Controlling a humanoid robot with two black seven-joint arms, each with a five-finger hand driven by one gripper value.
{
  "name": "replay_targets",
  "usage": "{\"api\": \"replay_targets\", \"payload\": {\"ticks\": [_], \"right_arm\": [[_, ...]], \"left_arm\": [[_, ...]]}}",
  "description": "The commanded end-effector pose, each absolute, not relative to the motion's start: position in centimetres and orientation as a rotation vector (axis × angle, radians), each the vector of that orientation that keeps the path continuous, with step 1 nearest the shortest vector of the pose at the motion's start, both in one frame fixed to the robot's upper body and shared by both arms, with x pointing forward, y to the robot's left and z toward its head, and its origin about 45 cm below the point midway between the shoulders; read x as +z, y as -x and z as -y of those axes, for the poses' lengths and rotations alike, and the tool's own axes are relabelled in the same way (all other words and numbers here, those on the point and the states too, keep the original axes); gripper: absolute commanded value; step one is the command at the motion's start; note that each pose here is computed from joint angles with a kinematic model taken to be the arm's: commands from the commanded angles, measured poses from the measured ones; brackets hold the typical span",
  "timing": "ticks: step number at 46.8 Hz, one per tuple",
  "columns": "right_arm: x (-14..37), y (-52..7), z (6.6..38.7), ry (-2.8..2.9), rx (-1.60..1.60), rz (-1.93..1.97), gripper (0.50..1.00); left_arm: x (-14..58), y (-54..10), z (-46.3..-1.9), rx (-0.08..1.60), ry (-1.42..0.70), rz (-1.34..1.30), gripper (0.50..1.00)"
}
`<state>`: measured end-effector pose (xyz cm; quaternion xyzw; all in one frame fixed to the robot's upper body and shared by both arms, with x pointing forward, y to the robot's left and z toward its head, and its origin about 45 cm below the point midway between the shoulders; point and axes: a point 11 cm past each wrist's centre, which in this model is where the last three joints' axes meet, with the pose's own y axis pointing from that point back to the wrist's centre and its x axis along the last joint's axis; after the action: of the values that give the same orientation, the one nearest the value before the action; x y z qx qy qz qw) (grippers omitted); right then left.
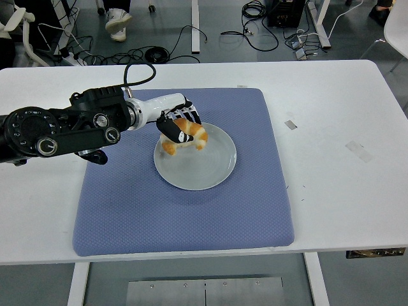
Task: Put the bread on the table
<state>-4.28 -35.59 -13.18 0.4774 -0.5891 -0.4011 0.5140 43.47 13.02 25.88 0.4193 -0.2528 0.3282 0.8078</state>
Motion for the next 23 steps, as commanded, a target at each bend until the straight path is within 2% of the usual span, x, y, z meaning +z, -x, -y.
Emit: {"api": "replay_targets", "payload": {"ticks": [1, 10, 23], "right_arm": [[-13.2, 4.3, 35.6, -1.148, -0.964, 1.416, 1.000], [-13.2, 4.3, 35.6, -1.148, -0.964, 1.416, 1.000], [-13.2, 4.3, 35.6, -1.148, -0.964, 1.416, 1.000]], "left_arm": [[25.9, -43.9, -14.0, 0.715, -0.909, 0.532, 0.500], [25.9, -46.1, -17.7, 0.774, -0.972, 0.504, 0.500], [26.4, -47.8, -20.3, 0.811, -0.982, 0.486, 0.500]]}}
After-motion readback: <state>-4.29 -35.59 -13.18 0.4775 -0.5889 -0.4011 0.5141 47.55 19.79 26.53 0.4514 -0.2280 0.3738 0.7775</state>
